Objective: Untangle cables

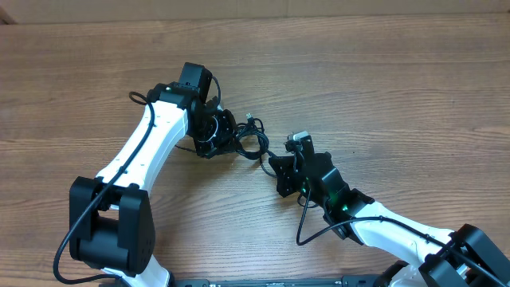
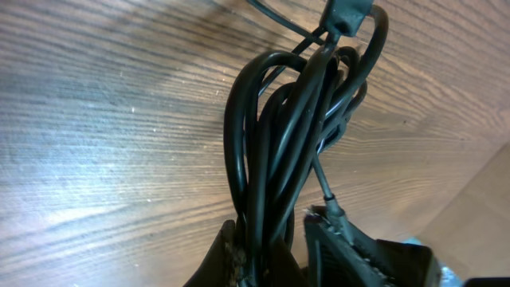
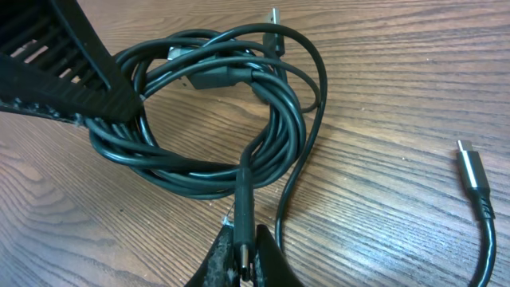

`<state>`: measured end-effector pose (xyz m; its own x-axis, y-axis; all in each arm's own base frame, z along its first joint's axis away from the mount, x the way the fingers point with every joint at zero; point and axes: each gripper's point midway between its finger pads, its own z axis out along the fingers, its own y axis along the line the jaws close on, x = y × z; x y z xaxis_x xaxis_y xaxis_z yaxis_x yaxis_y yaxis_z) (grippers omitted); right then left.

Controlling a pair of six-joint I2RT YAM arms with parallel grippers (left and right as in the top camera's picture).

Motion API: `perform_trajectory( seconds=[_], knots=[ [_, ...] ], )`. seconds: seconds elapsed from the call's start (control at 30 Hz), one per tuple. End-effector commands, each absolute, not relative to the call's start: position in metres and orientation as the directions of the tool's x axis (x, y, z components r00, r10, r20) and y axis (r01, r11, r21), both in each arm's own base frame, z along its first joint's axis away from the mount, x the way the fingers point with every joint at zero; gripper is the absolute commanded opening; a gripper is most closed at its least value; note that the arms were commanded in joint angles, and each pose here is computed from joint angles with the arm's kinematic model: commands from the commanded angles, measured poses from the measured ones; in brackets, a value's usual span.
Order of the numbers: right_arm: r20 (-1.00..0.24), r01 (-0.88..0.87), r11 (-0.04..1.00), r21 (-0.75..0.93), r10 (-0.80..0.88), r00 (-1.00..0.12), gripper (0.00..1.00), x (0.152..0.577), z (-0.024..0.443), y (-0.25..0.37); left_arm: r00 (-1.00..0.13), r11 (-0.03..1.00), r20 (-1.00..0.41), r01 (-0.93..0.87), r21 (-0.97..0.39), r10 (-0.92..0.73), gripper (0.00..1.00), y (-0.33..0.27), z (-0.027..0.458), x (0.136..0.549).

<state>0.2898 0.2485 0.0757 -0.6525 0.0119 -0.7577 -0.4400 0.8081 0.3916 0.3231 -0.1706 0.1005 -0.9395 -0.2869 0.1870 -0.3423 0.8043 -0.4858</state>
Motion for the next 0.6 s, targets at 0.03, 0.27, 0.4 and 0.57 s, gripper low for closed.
perform_trajectory(
  seconds=[0.03, 0.27, 0.4, 0.57],
  knots=[
    [-0.773, -0.458, 0.797, 0.395, 0.019, -0.634, 0.04, 0.291, 0.085, 0.253, -0.975, 0.853, 0.096, -0.224, -0.472, -0.202, 0.04, -0.166, 0.099, 0.329],
    [-0.770, -0.465, 0.790, 0.400, 0.016, -0.637, 0.04, 0.289, 0.085, 0.254, -0.998, 0.825, -0.058, 0.019, -0.565, -0.016, 0.04, -0.186, 0.110, 0.341],
    [-0.770, -0.464, 0.790, 0.400, 0.016, -0.638, 0.04, 0.289, 0.085, 0.254, -0.969, 0.753, -0.185, 0.246, -0.610, 0.166, 0.04, -0.210, 0.120, 0.338],
    [-0.769, -0.463, 0.791, 0.400, 0.015, -0.639, 0.04, 0.289, 0.085, 0.254, -0.908, 0.703, -0.269, 0.418, -0.575, 0.320, 0.04, -0.225, 0.119, 0.327]
  ],
)
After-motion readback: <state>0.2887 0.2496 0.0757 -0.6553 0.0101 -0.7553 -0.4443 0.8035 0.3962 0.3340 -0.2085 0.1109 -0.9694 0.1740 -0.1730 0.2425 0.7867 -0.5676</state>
